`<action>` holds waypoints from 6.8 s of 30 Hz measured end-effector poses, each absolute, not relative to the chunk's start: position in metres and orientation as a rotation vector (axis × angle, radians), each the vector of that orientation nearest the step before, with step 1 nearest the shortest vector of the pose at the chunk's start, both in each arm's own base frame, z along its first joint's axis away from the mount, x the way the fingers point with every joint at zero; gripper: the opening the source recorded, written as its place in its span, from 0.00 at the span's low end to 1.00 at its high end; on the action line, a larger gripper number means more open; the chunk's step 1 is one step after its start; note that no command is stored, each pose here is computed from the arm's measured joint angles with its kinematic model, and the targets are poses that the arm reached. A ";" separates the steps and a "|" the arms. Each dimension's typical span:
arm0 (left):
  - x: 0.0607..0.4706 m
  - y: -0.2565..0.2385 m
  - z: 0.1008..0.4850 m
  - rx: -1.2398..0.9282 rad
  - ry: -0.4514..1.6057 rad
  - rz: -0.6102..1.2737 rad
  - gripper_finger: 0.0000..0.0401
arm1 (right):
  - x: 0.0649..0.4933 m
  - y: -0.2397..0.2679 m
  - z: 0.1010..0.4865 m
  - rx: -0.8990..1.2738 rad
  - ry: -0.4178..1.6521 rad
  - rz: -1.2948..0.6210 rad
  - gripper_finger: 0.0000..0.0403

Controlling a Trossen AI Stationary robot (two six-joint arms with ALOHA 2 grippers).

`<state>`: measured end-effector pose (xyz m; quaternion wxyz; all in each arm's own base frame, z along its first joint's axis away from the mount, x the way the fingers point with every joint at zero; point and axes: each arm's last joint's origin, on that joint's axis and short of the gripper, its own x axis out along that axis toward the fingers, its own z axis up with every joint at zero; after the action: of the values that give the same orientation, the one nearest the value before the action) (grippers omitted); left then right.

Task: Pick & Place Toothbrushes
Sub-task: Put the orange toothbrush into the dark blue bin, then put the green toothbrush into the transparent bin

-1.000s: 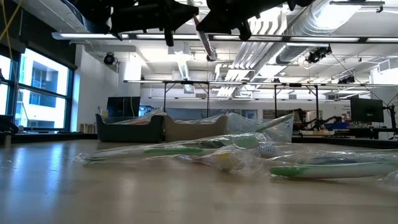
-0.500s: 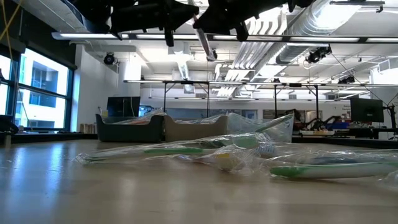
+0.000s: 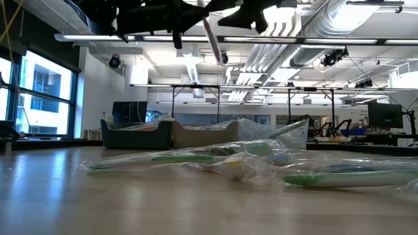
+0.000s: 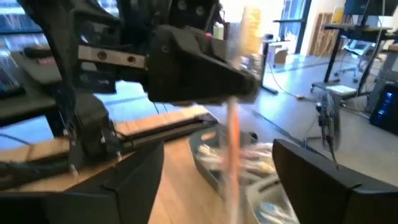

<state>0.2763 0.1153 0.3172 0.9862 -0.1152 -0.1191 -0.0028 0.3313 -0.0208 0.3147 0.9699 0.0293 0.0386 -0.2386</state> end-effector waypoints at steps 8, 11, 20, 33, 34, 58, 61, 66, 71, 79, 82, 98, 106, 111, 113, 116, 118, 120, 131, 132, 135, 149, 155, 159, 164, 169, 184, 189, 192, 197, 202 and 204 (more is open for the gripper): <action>0.270 0.130 0.317 -0.208 -0.237 0.041 0.02 | 0.298 -0.018 0.333 0.025 0.164 -0.585 0.78; 0.265 0.141 0.312 -0.226 -0.197 0.087 0.02 | 0.285 -0.016 0.338 0.011 0.196 -0.622 0.77; 0.246 0.170 0.293 -0.291 -0.011 0.241 0.02 | 0.280 -0.016 0.338 0.021 0.218 -0.668 0.73; 0.186 0.157 0.315 0.058 0.273 0.726 0.02 | 0.278 -0.028 0.331 0.099 0.255 -0.725 0.71; 0.184 0.157 0.316 0.093 0.291 0.765 0.02 | 0.278 -0.029 0.331 0.100 0.255 -0.729 0.71; 0.215 0.193 0.234 0.198 0.783 0.930 0.02 | 0.278 -0.033 0.330 0.104 0.256 -0.730 0.71; 0.218 0.196 0.225 0.192 0.817 0.923 0.02 | 0.278 -0.033 0.330 0.105 0.257 -0.727 0.71; 0.221 0.199 0.214 0.190 0.863 0.930 0.02 | 0.278 -0.033 0.330 0.105 0.257 -0.725 0.71; 0.222 0.199 0.213 0.187 0.871 0.930 0.06 | 0.278 -0.033 0.330 0.105 0.258 -0.724 0.71; 0.222 0.199 0.213 0.186 0.871 0.931 0.22 | 0.278 -0.033 0.330 0.105 0.258 -0.724 0.71; 0.222 0.199 0.213 0.186 0.871 0.930 0.30 | 0.278 -0.033 0.330 0.105 0.258 -0.724 0.71; 0.248 0.199 0.275 0.102 0.678 0.949 0.44 | 0.278 -0.033 0.330 0.114 0.254 -0.724 0.71; 0.278 0.166 0.306 -0.032 0.545 0.635 0.44 | 0.278 -0.032 0.330 0.154 0.243 -0.716 0.71; 0.291 0.145 0.313 -0.019 0.516 0.529 0.44 | 0.278 -0.031 0.330 0.160 0.248 -0.685 0.71; 0.294 0.139 0.314 -0.013 0.513 0.507 0.44 | 0.278 -0.031 0.330 0.161 0.248 -0.684 0.71; 0.298 0.131 0.314 -0.007 0.513 0.481 0.44 | 0.278 -0.031 0.330 0.160 0.248 -0.684 0.71; 0.300 0.127 0.314 -0.003 0.513 0.467 0.44 | 0.278 -0.031 0.330 0.160 0.248 -0.684 0.71; 0.302 0.122 0.314 0.001 0.513 0.452 0.44 | 0.278 -0.031 0.330 0.160 0.248 -0.684 0.71; 0.307 0.108 0.314 0.013 0.512 0.405 0.44 | 0.278 -0.032 0.330 0.159 0.248 -0.687 0.71; 0.306 0.109 0.314 0.006 0.510 0.409 0.44 | 0.278 -0.032 0.330 0.159 0.248 -0.686 0.71; 0.306 0.109 0.314 -0.047 0.499 0.424 0.44 | 0.278 -0.032 0.330 0.155 0.249 -0.686 0.71; 0.307 0.108 0.317 -0.028 0.481 0.368 0.44 | 0.278 -0.032 0.330 0.158 0.248 -0.686 0.71; 0.300 0.102 0.325 -0.003 0.370 0.252 0.44 | 0.278 -0.032 0.330 0.160 0.248 -0.687 0.71; 0.282 0.096 0.318 -0.015 0.294 0.252 0.44 | 0.279 -0.032 0.330 0.160 0.248 -0.686 0.71; 0.252 0.085 0.316 0.004 0.217 0.258 0.44 | 0.279 -0.032 0.330 0.160 0.247 -0.687 0.71; 0.228 0.077 0.318 0.034 0.178 0.258 0.44 | 0.279 -0.032 0.330 0.160 0.246 -0.688 0.71; 0.185 0.062 0.312 0.024 0.066 0.272 0.44 | 0.279 -0.032 0.330 0.163 0.246 -0.688 0.71; 0.175 0.059 0.308 -0.010 0.037 0.273 0.44 | 0.279 -0.032 0.330 0.163 0.246 -0.688 0.71; 0.172 0.058 0.308 -0.021 0.040 0.270 0.44 | 0.279 -0.032 0.330 0.164 0.246 -0.686 0.71; 0.172 0.056 0.307 -0.053 0.046 0.231 0.44 | 0.280 -0.028 0.332 0.251 0.198 -0.677 0.71; 0.172 0.054 0.303 -0.167 0.085 0.155 0.44 | 0.281 -0.019 0.333 0.385 0.162 -0.610 0.71; 0.172 0.054 0.302 -0.173 0.093 0.143 0.44 | 0.282 -0.016 0.333 0.428 0.159 -0.576 0.71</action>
<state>0.1725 0.0536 0.3021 0.9926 -0.0864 0.0466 0.0712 0.2821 -0.0155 0.3327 0.9332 0.2092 0.0780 -0.2815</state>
